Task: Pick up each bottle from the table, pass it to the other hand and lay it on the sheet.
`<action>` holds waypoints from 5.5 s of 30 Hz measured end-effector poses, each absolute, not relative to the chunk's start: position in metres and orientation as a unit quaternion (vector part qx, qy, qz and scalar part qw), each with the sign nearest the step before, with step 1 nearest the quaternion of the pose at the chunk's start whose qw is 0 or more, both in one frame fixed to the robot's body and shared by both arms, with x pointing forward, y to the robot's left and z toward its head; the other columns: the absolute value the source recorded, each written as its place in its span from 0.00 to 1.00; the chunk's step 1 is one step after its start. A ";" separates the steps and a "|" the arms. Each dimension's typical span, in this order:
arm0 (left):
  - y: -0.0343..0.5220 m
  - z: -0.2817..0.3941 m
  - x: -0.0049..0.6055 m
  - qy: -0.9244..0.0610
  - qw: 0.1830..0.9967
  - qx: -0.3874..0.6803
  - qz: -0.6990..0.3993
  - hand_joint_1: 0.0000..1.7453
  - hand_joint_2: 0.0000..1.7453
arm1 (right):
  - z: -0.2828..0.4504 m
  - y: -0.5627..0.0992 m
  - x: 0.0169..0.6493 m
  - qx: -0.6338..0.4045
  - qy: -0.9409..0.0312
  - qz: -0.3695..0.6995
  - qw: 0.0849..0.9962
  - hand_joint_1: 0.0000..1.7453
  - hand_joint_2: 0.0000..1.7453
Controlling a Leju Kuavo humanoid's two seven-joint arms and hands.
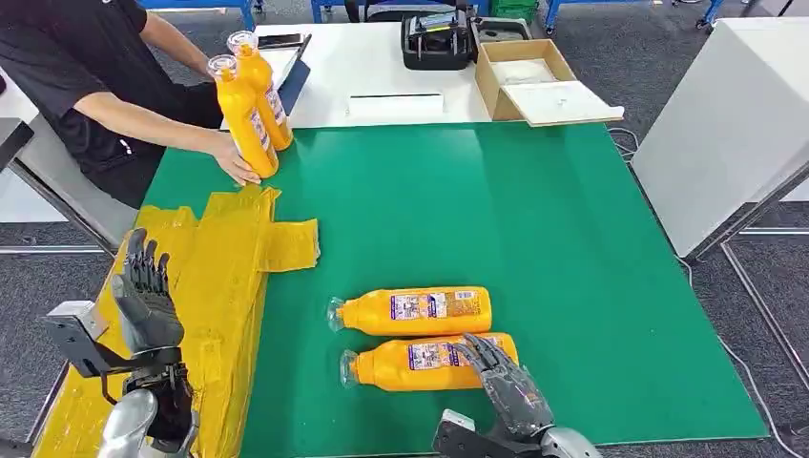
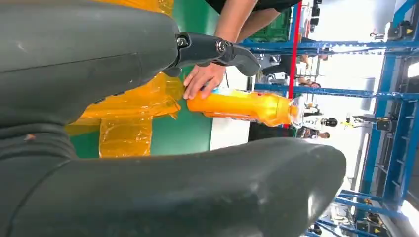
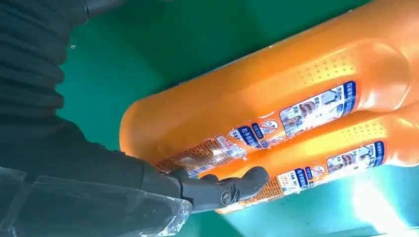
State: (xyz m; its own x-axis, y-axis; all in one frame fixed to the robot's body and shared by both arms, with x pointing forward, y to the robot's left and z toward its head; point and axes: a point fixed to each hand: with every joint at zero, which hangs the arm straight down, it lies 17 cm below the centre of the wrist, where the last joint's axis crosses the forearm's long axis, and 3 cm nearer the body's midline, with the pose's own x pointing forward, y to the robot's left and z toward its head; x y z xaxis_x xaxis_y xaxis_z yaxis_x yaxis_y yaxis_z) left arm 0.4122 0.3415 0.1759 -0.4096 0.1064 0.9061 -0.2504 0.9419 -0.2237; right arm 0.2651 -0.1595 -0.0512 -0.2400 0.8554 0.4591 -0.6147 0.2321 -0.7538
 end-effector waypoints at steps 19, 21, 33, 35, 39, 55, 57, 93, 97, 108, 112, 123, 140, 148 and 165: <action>0.322 0.175 0.428 -0.825 0.545 0.026 0.150 0.00 0.00 | -0.061 -0.158 0.276 -0.130 -0.490 0.602 0.617 0.00 1.00; 0.320 0.175 0.428 -0.825 0.545 0.024 0.149 0.00 0.00 | -0.061 -0.158 0.276 -0.134 -0.488 0.602 0.618 0.00 1.00; 0.309 0.180 0.436 -0.828 0.543 0.008 0.141 0.00 0.00 | -0.057 -0.168 0.270 -0.174 -0.472 0.599 0.622 0.00 1.00; 0.307 0.180 0.437 -0.828 0.544 0.005 0.139 0.00 0.00 | -0.054 -0.177 0.270 -0.199 -0.463 0.601 0.620 0.00 1.00; 0.307 0.177 0.435 -0.825 0.547 0.001 0.142 0.00 0.00 | -0.048 -0.191 0.270 -0.228 -0.455 0.606 0.612 0.00 1.00; 0.312 0.176 0.428 -0.824 0.547 -0.011 0.148 0.00 0.00 | 0.017 -0.192 0.306 -0.246 -0.564 0.524 0.589 0.00 1.00; 0.316 0.175 0.427 -0.823 0.547 -0.010 0.150 0.00 0.00 | 0.020 -0.196 0.305 -0.244 -0.572 0.515 0.590 0.00 1.00; 0.330 0.175 0.411 -0.825 0.541 0.005 0.164 0.00 0.00 | -0.033 -0.214 0.301 -0.256 -0.525 0.561 0.587 0.00 1.00; 0.330 0.171 0.405 -0.822 0.544 0.008 0.166 0.00 0.00 | -0.034 -0.210 0.303 -0.256 -0.527 0.563 0.583 0.00 1.00; 0.332 0.171 0.398 -0.822 0.544 0.010 0.170 0.00 0.00 | -0.038 -0.208 0.305 -0.253 -0.525 0.559 0.590 0.00 1.00; 0.331 0.170 0.398 -0.822 0.545 0.011 0.168 0.00 0.00 | -0.041 -0.206 0.304 -0.253 -0.519 0.564 0.590 0.00 1.00; 0.325 0.167 0.397 -0.818 0.550 0.008 0.167 0.00 0.00 | -0.050 -0.219 0.320 -0.289 -0.495 0.580 0.578 0.84 1.00; 0.339 0.174 0.381 -0.821 0.541 0.012 0.184 0.00 0.00 | -0.066 -0.237 0.327 -0.270 -0.486 0.587 0.589 1.00 1.00; 0.341 0.176 0.381 -0.822 0.538 0.013 0.185 0.00 0.00 | -0.065 -0.240 0.328 -0.261 -0.489 0.583 0.594 1.00 1.00; 0.313 0.158 0.382 -0.814 0.560 -0.046 0.147 0.00 1.00 | 0.126 -0.165 0.308 -0.001 -0.770 0.372 0.518 1.00 1.00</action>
